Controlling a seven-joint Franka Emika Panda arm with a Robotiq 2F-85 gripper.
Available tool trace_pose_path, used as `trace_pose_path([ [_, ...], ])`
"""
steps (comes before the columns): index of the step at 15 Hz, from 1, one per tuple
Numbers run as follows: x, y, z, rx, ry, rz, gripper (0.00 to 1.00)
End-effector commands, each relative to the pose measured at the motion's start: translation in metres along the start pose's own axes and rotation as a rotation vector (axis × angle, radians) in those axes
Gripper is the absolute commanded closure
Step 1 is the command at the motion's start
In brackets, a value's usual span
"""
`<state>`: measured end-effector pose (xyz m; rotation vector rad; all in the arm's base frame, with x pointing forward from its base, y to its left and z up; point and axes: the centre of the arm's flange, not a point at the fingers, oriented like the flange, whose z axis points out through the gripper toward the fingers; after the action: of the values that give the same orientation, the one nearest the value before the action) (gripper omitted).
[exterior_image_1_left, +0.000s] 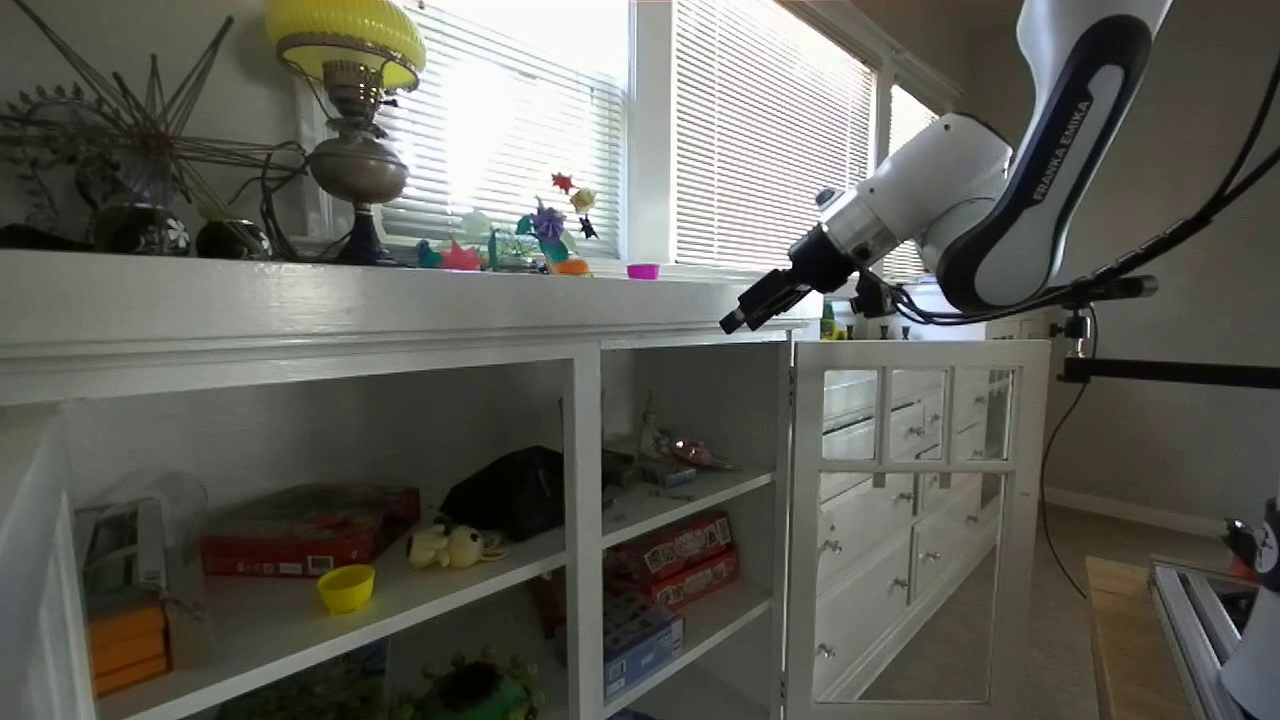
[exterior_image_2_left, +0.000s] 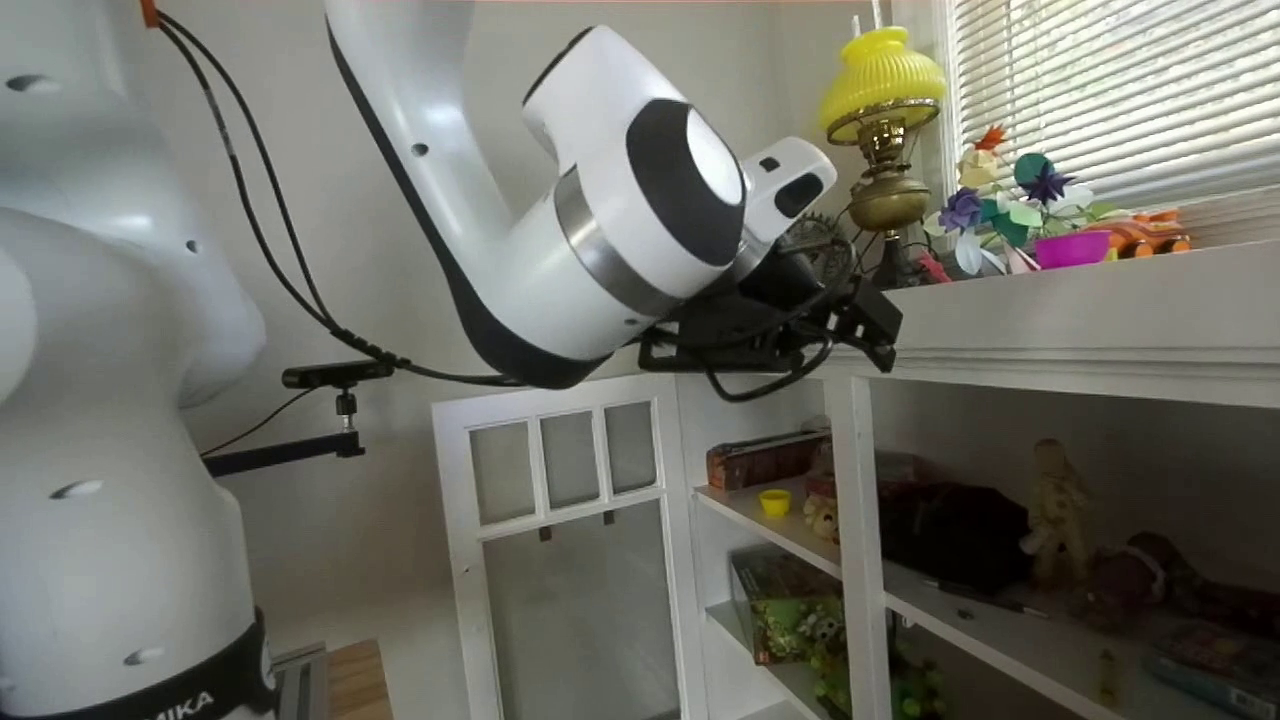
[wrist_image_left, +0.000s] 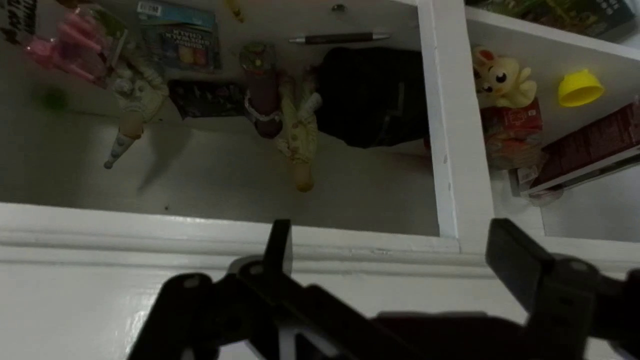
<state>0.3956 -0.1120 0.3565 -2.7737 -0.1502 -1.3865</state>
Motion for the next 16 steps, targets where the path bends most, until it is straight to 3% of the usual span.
trace_pose_path([
  [1,-0.048,-0.013,0.037,0.003,0.006,0.014,0.0],
  [7,-0.094,-0.007,0.074,-0.039,0.04,0.0,0.0],
  [12,-0.13,-0.023,0.108,-0.032,0.087,-0.006,0.0],
  [16,-0.149,-0.021,0.137,-0.017,0.067,0.029,0.0],
])
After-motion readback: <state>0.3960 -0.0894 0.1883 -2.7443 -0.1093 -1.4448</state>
